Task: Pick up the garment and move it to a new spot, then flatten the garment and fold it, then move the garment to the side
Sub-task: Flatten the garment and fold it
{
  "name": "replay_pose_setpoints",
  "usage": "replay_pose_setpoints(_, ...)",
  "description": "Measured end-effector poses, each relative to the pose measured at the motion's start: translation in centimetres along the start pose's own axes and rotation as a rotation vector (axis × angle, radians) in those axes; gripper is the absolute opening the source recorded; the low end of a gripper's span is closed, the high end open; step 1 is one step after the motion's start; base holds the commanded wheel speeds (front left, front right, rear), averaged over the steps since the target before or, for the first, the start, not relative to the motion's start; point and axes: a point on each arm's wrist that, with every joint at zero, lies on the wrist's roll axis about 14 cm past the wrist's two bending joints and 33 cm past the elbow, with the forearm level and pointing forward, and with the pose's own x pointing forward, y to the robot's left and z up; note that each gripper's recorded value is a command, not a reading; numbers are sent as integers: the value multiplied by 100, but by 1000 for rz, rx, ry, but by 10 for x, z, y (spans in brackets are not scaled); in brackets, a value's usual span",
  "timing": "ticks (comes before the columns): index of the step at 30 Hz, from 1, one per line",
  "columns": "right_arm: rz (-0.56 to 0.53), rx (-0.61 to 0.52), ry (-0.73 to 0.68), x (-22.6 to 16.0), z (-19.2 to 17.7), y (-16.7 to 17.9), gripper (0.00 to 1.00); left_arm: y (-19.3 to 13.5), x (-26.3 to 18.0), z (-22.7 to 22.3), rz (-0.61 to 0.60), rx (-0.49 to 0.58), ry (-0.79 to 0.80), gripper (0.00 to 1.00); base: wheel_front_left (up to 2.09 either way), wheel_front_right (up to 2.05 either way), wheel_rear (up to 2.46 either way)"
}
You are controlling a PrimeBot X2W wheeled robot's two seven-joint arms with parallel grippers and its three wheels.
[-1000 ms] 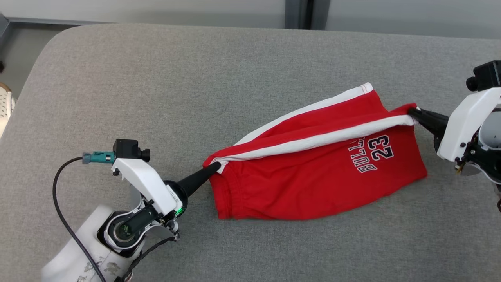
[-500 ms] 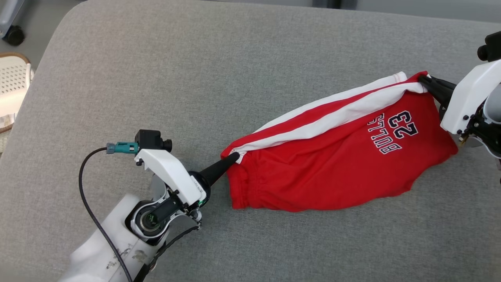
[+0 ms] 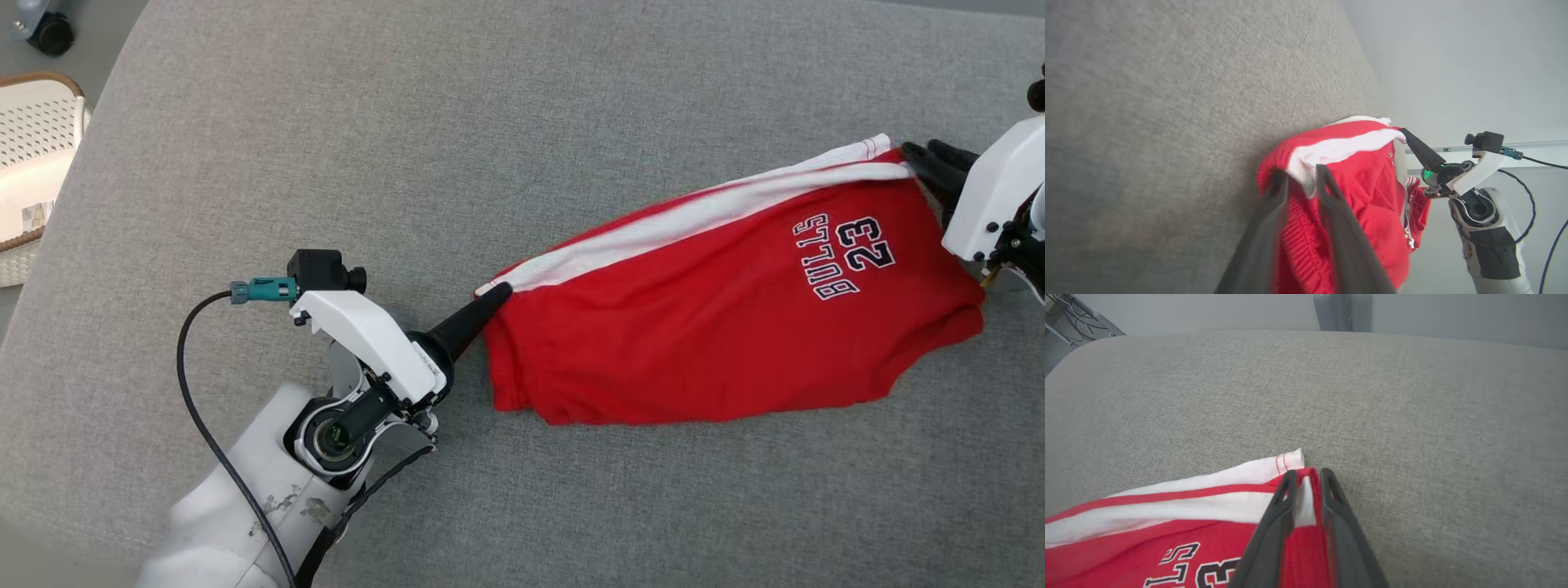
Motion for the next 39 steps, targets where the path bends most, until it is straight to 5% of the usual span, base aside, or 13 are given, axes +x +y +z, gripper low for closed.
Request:
replay_pose_setpoints(17,-123,-66,-296,-31,51,-23,100,-16,-5,12,-18,112,-60,100,0,0,0)
replay_pose_setpoints(28,-134,-167,-587,-97,76,-1,100,-44,-37,51,-32,485,-327,100,0,0,0)
replay_pose_setpoints(34,-180,-193,-734,-148,86,0,100,-60,-61,74,32,812,-531,100,0,0,0)
replay_pose_setpoints(39,-232,-320,-871,-200,93,9,100,-78,-78,80,62,869,-668,100,0,0,0)
